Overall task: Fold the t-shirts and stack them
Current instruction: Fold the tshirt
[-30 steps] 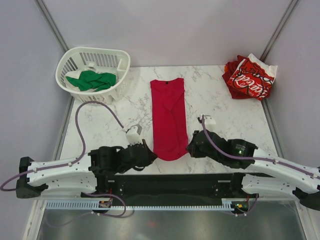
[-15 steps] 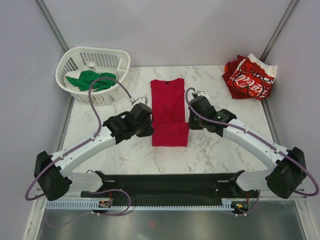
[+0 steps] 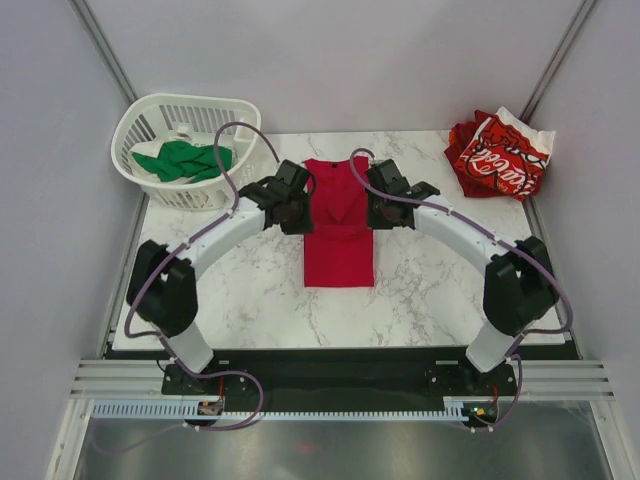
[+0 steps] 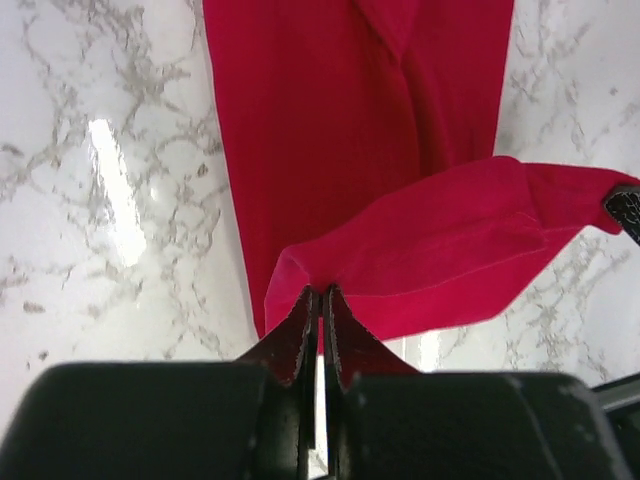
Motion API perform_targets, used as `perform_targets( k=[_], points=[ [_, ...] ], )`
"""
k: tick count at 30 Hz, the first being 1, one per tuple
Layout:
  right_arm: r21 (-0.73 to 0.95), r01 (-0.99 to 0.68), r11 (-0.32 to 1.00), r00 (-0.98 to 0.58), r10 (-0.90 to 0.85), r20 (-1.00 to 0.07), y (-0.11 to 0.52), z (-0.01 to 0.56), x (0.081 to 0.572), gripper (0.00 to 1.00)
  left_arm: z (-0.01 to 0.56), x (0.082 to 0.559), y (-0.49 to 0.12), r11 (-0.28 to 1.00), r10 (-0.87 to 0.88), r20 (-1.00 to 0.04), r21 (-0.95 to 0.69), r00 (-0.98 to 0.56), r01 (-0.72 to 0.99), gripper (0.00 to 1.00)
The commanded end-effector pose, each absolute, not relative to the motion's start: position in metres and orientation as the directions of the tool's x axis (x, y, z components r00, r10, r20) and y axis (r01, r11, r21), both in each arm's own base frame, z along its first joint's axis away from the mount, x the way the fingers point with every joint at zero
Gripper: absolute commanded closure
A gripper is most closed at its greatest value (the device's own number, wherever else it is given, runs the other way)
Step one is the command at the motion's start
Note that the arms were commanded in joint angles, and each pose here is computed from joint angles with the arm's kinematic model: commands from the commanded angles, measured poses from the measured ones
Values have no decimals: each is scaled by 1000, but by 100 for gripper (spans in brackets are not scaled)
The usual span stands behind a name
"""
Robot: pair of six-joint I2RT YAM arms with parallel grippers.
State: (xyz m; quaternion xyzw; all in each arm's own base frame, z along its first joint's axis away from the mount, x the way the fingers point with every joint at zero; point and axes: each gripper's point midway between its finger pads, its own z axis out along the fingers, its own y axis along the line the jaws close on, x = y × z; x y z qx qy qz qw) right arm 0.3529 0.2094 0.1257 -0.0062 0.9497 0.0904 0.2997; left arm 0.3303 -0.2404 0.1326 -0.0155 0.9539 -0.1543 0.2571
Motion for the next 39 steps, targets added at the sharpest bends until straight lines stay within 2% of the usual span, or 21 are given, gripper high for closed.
perform_targets(
  k=[1,2,3,4,6,7,9,10,13,15,17,19,20,22,23,25,27,28,30,34,39],
  points=[
    [173,-55,983,-805,59,-591,211,124,390,95,120,364,-251,946,-50,-480,-304,-876,113,93],
    [168,-18,986,-809,84,-581,205,115,409,88,114,376,-246,947,-59,-466,-305,-883,97,87],
    [179,-8,984,-811,99,-577,203,113,419,69,110,384,-244,948,-70,-457,-306,-887,83,79],
    [177,9,984,-813,110,-572,199,111,429,59,123,401,-249,938,-97,-476,-337,-874,80,62],
    [172,45,984,-808,137,-573,190,115,463,31,111,422,-242,936,-127,-432,-351,-893,37,48],
    [166,51,985,-804,139,-579,187,119,472,26,133,443,-244,930,-150,-468,-365,-871,36,41],
    [157,68,985,-782,150,-605,178,143,493,18,132,454,-233,944,-162,-441,-330,-883,-9,38],
    [163,60,985,-768,150,-622,176,153,498,16,155,466,-235,939,-178,-481,-344,-858,-2,37],
    [162,34,986,-734,134,-666,171,182,497,13,177,464,-230,937,-206,-506,-350,-838,-20,38],
    [174,13,985,-747,125,-653,171,182,481,13,190,453,-226,941,-207,-530,-339,-823,-19,38],
    [201,-14,979,-791,112,-602,172,162,452,13,177,434,-225,950,-183,-507,-311,-842,-20,40],
    [329,-76,941,-815,131,-564,192,154,431,13,164,405,-219,956,-162,-480,-293,-862,-16,41],
    [366,-85,927,-846,127,-518,194,137,403,13,162,397,-223,954,-153,-488,-301,-859,1,41],
    [479,-138,867,-846,148,-513,209,145,381,13,149,366,-217,953,-140,-476,-302,-868,12,41],
    [489,-123,864,-877,136,-461,206,121,359,13,152,364,-222,941,-145,-506,-335,-851,39,41],
    [528,-156,835,-875,131,-465,209,124,342,13,134,328,-224,912,-133,-468,-403,-874,77,40],
    [535,-151,831,-895,114,-430,205,105,319,13,131,322,-233,871,-148,-493,-476,-857,124,40],
    [539,-147,829,-904,109,-413,202,98,305,13,110,306,-228,869,-149,-463,-483,-874,108,40],
    [556,-147,818,-904,117,-411,202,93,297,13,107,302,-231,848,-165,-483,-515,-860,126,40],
    [580,-108,807,-934,118,-337,200,59,272,13,73,286,-228,842,-164,-441,-528,-882,107,40],
    [600,-86,796,-940,134,-313,201,39,267,27,58,288,-229,838,-180,-441,-537,-879,98,41]
  ],
)
